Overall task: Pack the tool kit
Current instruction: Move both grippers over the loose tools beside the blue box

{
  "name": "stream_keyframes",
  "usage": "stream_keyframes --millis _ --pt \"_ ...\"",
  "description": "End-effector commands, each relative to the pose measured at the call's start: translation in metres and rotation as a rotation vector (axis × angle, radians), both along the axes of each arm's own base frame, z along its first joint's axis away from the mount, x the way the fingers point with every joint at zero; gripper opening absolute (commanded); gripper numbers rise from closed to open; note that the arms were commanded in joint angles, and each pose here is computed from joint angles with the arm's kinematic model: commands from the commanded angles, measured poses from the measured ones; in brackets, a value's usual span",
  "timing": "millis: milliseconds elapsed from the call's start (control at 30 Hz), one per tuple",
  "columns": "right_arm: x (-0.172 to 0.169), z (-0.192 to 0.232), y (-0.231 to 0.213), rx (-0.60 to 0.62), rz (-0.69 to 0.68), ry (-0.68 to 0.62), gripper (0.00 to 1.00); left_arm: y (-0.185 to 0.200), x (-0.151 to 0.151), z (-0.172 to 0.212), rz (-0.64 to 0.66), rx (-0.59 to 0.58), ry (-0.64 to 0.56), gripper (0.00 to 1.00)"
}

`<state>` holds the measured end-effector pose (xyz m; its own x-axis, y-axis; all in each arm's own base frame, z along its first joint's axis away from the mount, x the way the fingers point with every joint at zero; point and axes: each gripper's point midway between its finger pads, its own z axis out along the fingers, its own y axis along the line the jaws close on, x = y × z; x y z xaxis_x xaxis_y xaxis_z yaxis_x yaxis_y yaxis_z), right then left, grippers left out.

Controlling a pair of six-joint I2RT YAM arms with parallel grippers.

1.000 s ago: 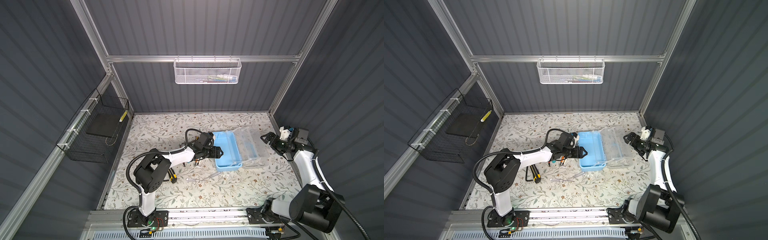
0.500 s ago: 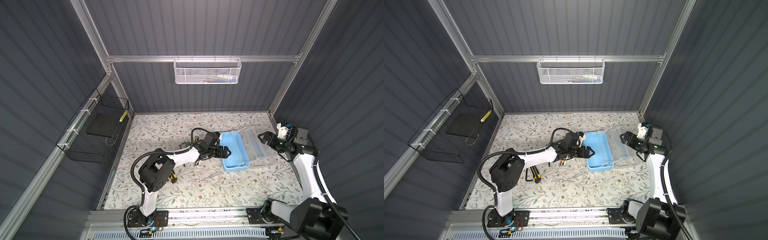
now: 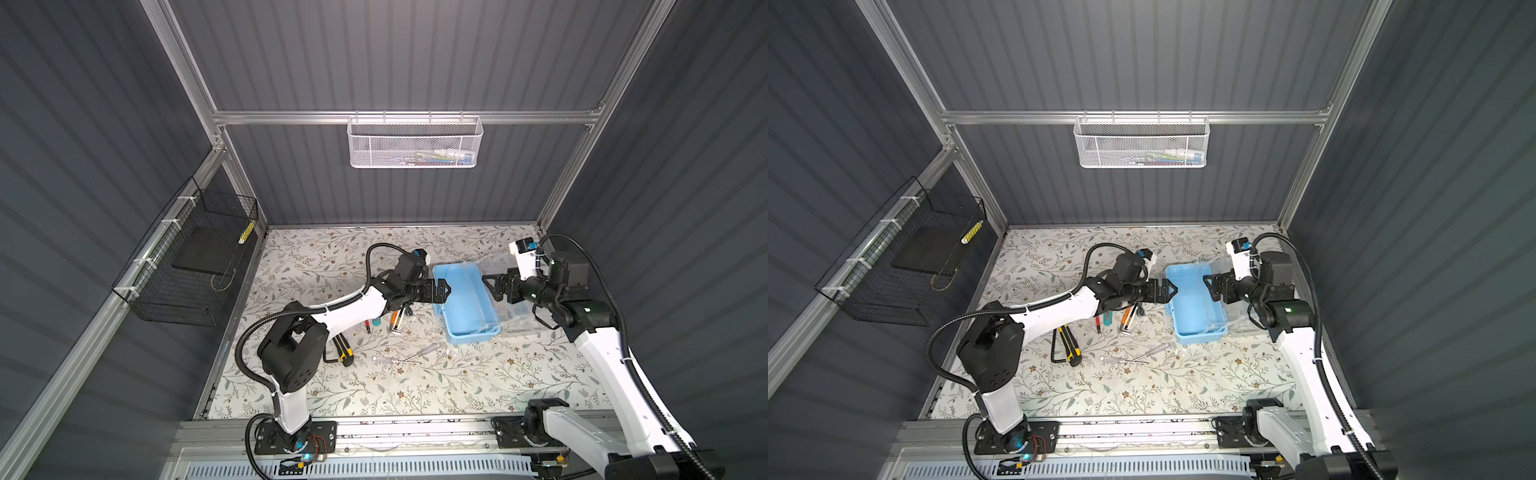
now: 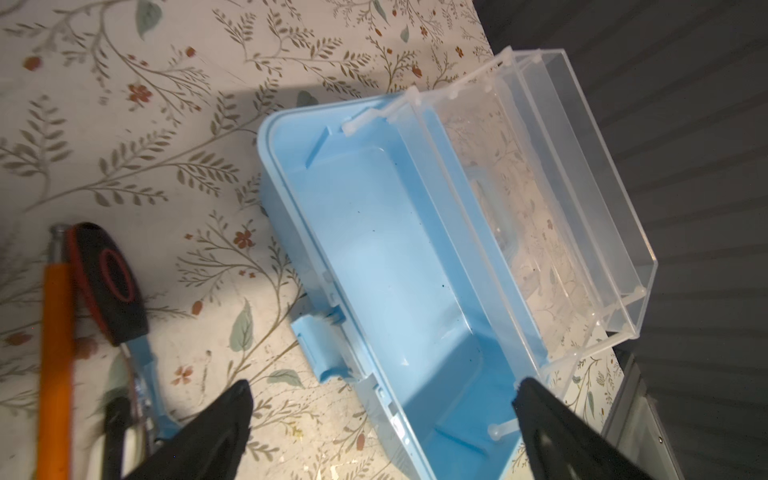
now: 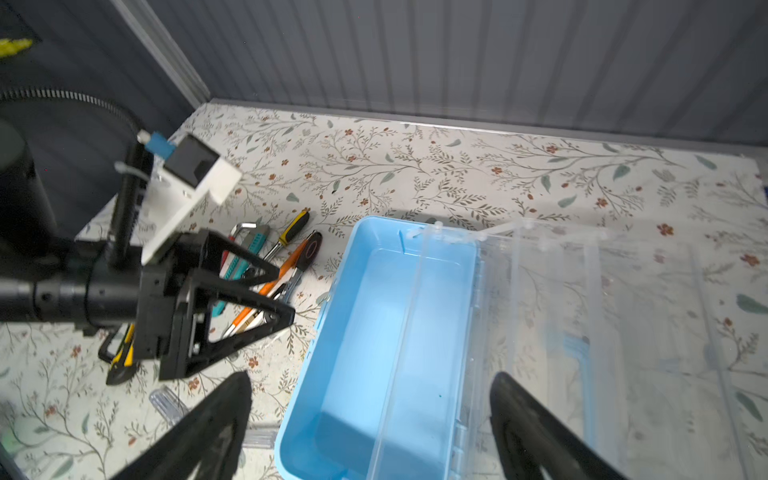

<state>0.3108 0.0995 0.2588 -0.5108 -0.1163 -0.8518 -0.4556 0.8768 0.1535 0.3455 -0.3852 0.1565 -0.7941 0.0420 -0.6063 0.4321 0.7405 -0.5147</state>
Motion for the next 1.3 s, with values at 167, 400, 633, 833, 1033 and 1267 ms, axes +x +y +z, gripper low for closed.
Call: stream_keyframes --millis 167,400,633,833,1033,1267 --pt "-0.029 -0.028 0.052 -0.166 0.260 -0.017 0.76 0.073 0.013 -0.008 0.128 0.107 0.005 1.00" --pt "-0.054 -0.067 0.092 -0.372 0.448 0.037 0.64 0.121 0.021 -0.010 0.217 0.142 0.020 1.00" --pt "-0.073 -0.105 0.130 -0.460 0.618 0.100 0.55 0.166 0.029 -0.004 0.316 0.155 0.021 1.00" --pt "-0.092 -0.141 0.151 -0.578 0.763 0.165 0.52 0.198 0.030 0.000 0.370 0.178 0.014 1.00" --pt "-0.101 -0.166 0.161 -0.665 0.851 0.188 0.49 0.208 0.027 0.000 0.378 0.196 0.016 1.00" --pt "-0.102 -0.196 0.166 -0.758 0.895 0.239 0.48 0.207 0.021 -0.004 0.354 0.195 0.030 1.00"
